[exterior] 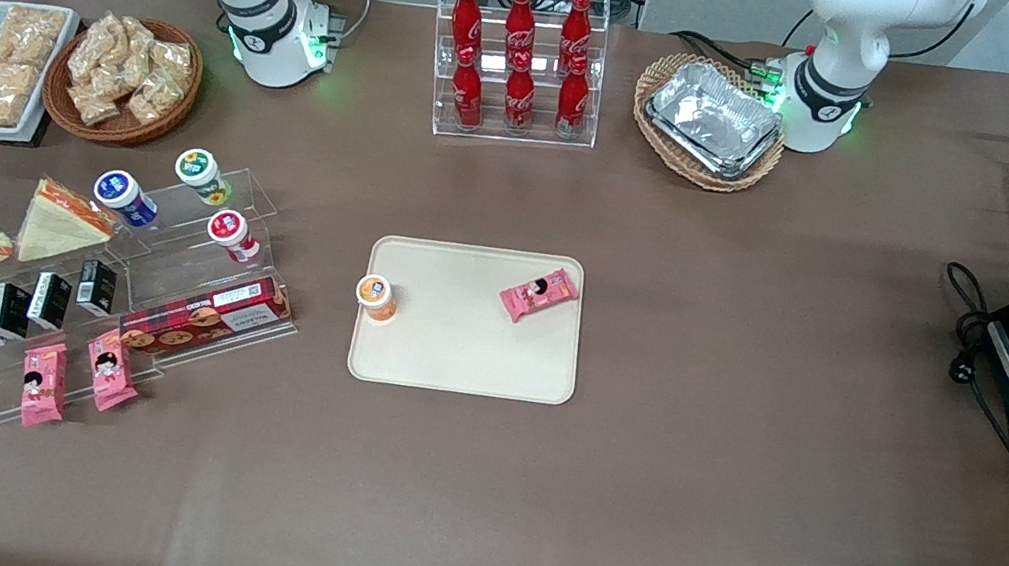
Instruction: Place sandwich on tray
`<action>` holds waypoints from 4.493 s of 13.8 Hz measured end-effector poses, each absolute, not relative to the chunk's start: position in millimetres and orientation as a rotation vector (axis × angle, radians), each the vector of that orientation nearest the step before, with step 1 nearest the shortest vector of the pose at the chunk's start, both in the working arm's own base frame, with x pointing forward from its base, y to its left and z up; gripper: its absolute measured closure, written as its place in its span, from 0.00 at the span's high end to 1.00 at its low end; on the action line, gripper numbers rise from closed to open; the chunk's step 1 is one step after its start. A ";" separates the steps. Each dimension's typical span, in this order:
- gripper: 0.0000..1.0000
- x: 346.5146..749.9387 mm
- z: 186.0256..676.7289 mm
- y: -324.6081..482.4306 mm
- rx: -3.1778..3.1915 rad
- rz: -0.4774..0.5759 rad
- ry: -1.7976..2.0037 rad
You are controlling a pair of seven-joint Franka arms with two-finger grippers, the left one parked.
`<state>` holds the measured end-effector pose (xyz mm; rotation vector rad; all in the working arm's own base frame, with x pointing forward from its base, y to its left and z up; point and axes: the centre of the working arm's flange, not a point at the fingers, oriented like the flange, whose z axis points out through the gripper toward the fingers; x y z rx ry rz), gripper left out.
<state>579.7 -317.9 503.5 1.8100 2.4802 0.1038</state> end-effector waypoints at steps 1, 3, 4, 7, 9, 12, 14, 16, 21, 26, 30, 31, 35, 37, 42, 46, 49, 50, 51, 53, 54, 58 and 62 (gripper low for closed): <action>1.00 579.2 498.6 -321.4 1.805 0.099 2.491; 1.00 578.9 486.8 -326.2 1.789 0.088 2.521; 1.00 578.6 478.5 -329.3 1.783 0.083 2.530; 1.00 575.2 460.6 -339.5 1.782 0.072 2.529; 1.00 573.7 452.1 -342.5 1.781 0.069 2.515; 1.00 571.5 437.9 -343.4 1.784 0.065 2.507; 1.00 569.1 425.8 -343.9 1.787 0.062 2.501; 1.00 567.0 414.2 -343.2 1.790 0.059 2.499; 0.99 566.6 396.3 -334.9 1.780 0.058 2.510; 0.57 571.7 393.1 -325.3 1.756 0.058 2.518; 0.33 571.7 395.0 -325.1 1.753 0.060 2.515; 0.31 571.7 395.5 -325.1 1.753 0.060 2.515; 0.25 577.8 417.6 -326.7 1.771 0.080 2.457; 0.18 578.4 444.5 -325.8 1.830 0.102 2.401; 0.18 574.5 497.7 -308.7 2.019 0.167 2.236; 0.18 605.8 515.3 -233.0 2.129 0.194 2.182; 0.18 621.7 524.4 -177.4 2.253 0.167 2.105; 0.18 626.2 525.6 -158.6 2.290 0.155 2.074; 0.18 630.0 525.6 -138.9 2.329 0.139 2.041; 0.18 636.4 524.2 -94.6 2.405 0.108 1.970; 0.18 638.6 523.6 -72.2 2.442 0.095 1.933; 0.18 641.1 522.3 16.8 2.605 0.079 1.739; 0.18 634.1 519.3 98.1 2.735 0.068 1.550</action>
